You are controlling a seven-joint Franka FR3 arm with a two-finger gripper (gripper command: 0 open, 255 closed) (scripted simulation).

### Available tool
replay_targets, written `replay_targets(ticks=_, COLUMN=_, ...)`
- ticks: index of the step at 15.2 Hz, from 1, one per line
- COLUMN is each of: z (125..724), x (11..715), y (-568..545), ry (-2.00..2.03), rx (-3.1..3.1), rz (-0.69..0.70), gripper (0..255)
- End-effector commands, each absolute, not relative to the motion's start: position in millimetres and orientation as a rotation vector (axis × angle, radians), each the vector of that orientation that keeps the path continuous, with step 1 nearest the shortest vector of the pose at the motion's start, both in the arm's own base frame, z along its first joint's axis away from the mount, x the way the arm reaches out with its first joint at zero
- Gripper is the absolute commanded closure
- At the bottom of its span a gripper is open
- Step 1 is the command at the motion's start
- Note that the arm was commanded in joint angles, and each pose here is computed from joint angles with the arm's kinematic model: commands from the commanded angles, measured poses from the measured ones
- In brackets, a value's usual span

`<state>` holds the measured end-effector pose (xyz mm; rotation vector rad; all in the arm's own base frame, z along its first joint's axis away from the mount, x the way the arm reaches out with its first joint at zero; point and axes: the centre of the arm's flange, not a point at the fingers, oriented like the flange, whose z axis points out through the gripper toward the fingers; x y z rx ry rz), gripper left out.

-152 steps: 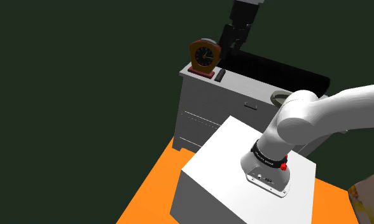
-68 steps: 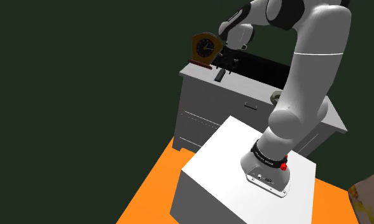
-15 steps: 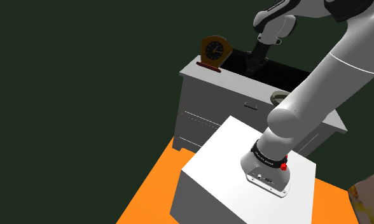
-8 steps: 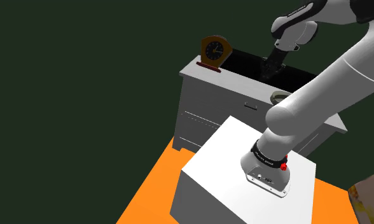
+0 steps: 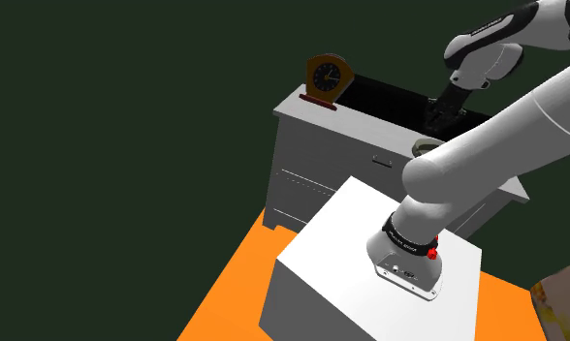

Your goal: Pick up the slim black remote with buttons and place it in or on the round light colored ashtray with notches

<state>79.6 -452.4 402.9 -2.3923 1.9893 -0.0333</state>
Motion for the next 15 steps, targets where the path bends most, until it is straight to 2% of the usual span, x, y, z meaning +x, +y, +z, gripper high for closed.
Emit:
replay_targets(ticks=1, z=403, x=56, y=-454, ry=1.988, rx=-2.394, rz=-0.033, gripper=255)
replay_targets(ticks=4, z=401, x=13, y=-458, ry=1.988, rx=-2.394, rz=-0.033, gripper=255)
replay_targets(ticks=15, z=344, x=13, y=-458, ry=1.988, rx=-2.394, rz=-0.033, gripper=255)
